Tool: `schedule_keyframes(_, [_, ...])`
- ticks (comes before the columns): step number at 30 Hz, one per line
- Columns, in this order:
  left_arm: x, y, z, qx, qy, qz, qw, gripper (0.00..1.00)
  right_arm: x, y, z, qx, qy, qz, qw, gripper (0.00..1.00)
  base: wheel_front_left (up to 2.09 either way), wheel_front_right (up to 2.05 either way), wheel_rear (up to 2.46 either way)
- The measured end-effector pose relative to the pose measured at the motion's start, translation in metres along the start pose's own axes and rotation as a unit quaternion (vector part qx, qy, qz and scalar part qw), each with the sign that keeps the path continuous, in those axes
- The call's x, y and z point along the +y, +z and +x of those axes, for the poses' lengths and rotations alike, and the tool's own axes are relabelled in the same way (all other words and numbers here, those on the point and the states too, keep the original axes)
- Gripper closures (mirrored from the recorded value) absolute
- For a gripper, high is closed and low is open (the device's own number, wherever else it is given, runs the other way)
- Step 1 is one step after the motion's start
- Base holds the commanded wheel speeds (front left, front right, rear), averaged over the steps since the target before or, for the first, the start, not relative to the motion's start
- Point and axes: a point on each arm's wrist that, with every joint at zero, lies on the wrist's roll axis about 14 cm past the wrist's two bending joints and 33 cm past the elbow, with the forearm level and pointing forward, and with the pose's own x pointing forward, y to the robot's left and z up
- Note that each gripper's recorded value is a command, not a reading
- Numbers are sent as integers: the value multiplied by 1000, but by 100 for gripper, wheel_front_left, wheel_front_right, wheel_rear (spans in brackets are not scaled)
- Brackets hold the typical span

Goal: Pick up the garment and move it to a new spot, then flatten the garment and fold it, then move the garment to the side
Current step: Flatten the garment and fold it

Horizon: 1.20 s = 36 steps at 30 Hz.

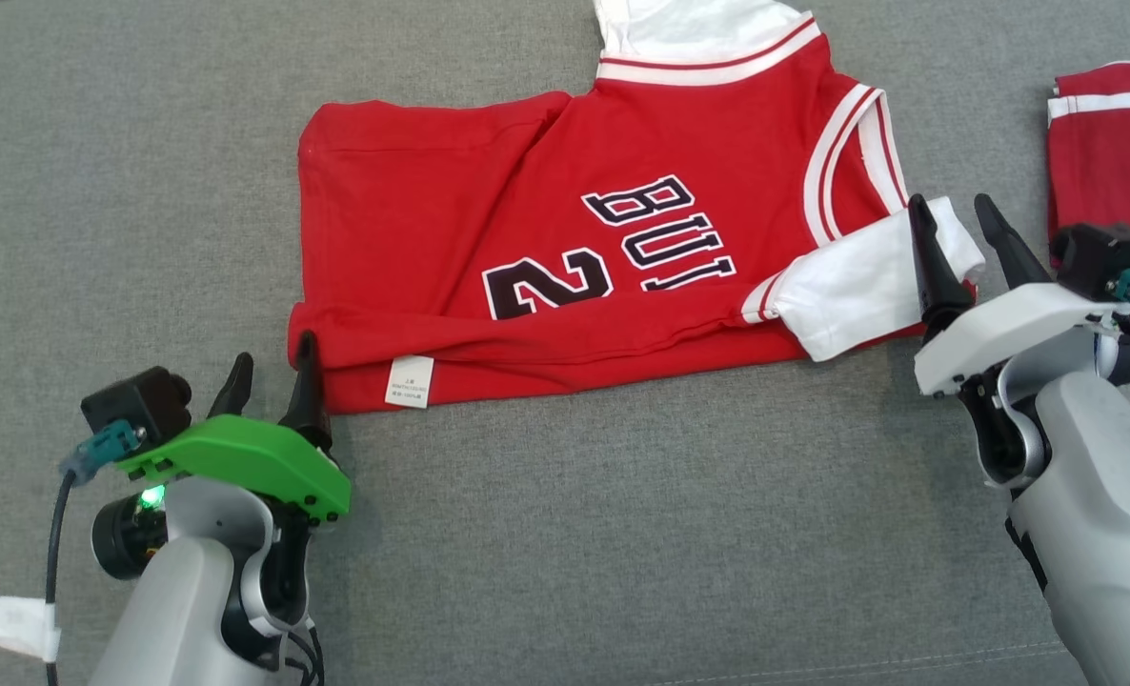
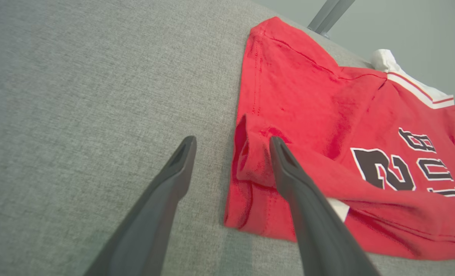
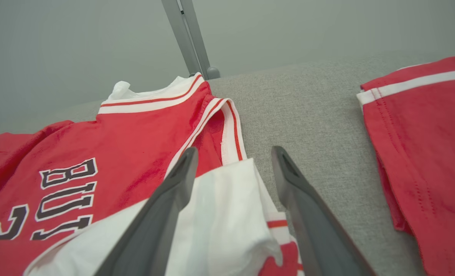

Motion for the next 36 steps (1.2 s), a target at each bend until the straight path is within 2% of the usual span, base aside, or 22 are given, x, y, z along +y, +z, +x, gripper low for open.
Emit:
schedule_keyframes(4, [7,-1,-14,-25,6,22,999,0,-4,0,-15,-8,2,-19,1000,0,0,0,0])
schedule_keyframes(7, [7,-14,-27,-14,6,26,1000,0,-15,1,-30,-13,-8,-25,1000,0,0,0,0])
schedule_keyframes(12, [0,-34,-33,21,-5,32,999,0,-32,-24,-51,43,-20,-40,998,0,0,0,0])
schedule_keyframes(17, [-1,-37,-22,32,-7,35,999,0,-33,-47,-55,92,-15,-43,995,0,0,0,0])
schedule_keyframes(29, [-2,-46,-7,57,-12,38,998,0,-16,-62,-47,126,8,-37,991,0,0,0,0])
schedule_keyframes(30, [-3,-46,-6,58,-15,39,997,9,-14,-63,-46,128,10,-38,991,0,0,0,0])
schedule_keyframes(31, [-4,-46,-5,59,-17,39,997,55,-12,-64,-45,132,13,-37,990,0,0,0,0])
schedule_keyframes(32, [-5,-47,-5,61,-20,41,997,100,-10,-65,-44,137,16,-37,990,40,0,0,0])
schedule_keyframes(33, [-7,-48,-4,65,-25,43,997,100,-8,-65,-43,142,19,-36,989,91,0,0,0])
schedule_keyframes(34, [-9,-48,-4,68,-30,42,996,100,-6,-66,-42,146,22,-32,988,100,0,0,0])
schedule_keyframes(36, [-13,-51,-5,75,-40,41,996,100,-5,-65,-41,155,25,-31,987,100,0,0,0])
